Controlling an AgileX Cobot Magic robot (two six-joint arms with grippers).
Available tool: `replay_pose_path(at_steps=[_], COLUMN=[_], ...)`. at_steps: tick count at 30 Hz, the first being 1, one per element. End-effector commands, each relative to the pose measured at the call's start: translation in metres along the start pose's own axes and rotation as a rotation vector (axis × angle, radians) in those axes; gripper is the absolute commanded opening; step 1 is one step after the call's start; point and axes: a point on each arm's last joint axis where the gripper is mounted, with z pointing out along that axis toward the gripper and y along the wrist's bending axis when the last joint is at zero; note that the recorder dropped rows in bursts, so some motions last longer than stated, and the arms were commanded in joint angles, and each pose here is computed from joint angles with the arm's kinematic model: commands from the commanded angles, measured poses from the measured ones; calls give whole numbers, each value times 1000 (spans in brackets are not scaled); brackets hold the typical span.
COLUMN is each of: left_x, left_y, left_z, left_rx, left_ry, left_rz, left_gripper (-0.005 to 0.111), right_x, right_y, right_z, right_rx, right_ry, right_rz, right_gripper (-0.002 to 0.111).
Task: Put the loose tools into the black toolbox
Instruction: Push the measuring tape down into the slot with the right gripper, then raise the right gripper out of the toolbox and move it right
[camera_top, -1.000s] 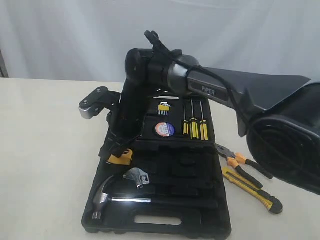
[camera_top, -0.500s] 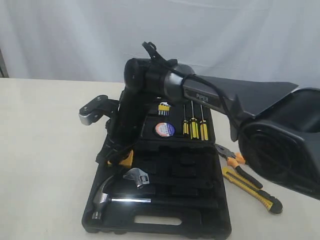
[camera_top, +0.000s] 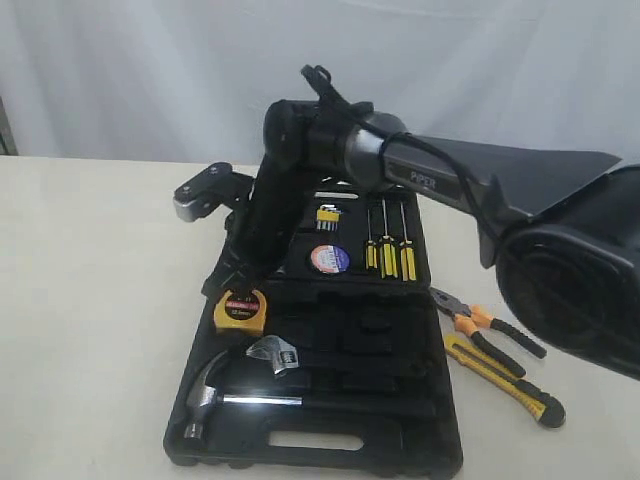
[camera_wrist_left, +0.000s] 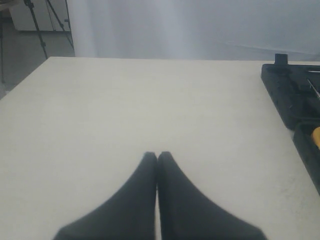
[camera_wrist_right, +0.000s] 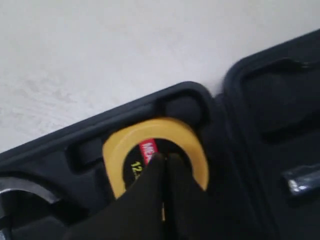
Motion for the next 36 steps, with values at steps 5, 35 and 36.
replay_pose_path(at_steps=[5,35,36], left_x=[0,0,0], left_y=[0,0,0], left_z=[0,0,0], left_rx=[5,5,5], left_ry=[-4,-4,-4], left_rz=[-5,-5,-5], left_gripper=[0,0,0], right_x=[8,7,8], right_y=[-19,-12,-13], right_z=[6,-54,-59], right_rx=[20,-28,-35], right_ry=[-15,-3,-14], right_rz=[59,84,94], right_gripper=[-1,-1,-1])
